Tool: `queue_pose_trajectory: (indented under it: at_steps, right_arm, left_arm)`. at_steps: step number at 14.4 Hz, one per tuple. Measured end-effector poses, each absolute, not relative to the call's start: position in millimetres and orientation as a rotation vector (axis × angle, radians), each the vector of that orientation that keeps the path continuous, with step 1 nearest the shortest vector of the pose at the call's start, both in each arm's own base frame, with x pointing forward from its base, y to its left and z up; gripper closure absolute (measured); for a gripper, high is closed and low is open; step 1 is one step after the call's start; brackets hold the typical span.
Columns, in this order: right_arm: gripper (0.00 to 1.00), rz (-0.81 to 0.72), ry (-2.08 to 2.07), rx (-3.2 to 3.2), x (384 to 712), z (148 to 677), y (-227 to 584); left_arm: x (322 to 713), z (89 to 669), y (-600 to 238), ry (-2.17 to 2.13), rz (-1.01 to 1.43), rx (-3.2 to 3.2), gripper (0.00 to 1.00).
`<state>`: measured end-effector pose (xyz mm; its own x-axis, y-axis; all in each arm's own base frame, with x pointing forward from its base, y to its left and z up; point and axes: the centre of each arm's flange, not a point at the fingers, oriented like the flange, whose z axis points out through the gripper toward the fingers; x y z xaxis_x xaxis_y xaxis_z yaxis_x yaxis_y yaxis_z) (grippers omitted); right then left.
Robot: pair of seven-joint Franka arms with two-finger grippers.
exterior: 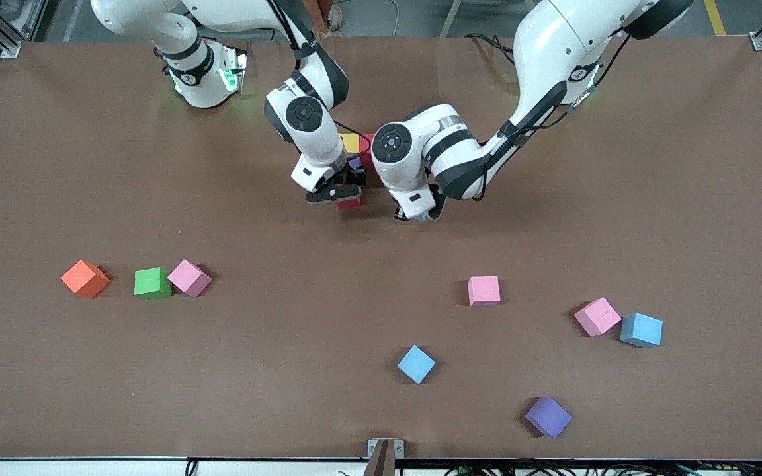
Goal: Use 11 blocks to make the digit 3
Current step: 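Lower the pink cube below the purple cube and open the right gripper, then lower blue beside pink with the left gripper while the right gripper grasps lilac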
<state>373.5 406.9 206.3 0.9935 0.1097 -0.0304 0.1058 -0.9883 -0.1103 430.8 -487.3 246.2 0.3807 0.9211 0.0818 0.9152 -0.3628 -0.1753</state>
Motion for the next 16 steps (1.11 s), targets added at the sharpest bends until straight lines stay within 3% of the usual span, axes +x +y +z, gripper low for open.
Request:
queue_pose_trajectory:
  at_steps: [3, 4, 10, 13, 16]
  right_arm:
    - [0.07, 0.077, -0.141, -3.041, 369.8, 201.2, 402.7]
    - [0.0, 0.072, -0.136, -3.039, 370.9, 202.6, 403.8]
    - [0.0, 0.067, 0.017, -3.016, 397.4, 240.2, 424.5]
    - [0.0, 0.085, 0.138, -3.013, 446.1, 287.5, 405.5]
    - [0.0, 0.109, 0.349, -3.002, 512.9, 335.8, 336.7]
  left_arm:
    - [430.7, 246.1, -487.2, -1.648, 0.045, -2.445, 0.48]
    - [430.6, 246.0, -487.2, -1.648, 0.045, -2.445, 0.48]
    - [425.7, 248.8, -491.9, -1.7, 0.045, -2.414, 0.48]
    - [424.7, 249.7, -493.0, -1.77, 0.038, -2.364, 0.48]
    - [424.2, 250.2, -493.6, -1.779, 0.038, -2.358, 0.48]
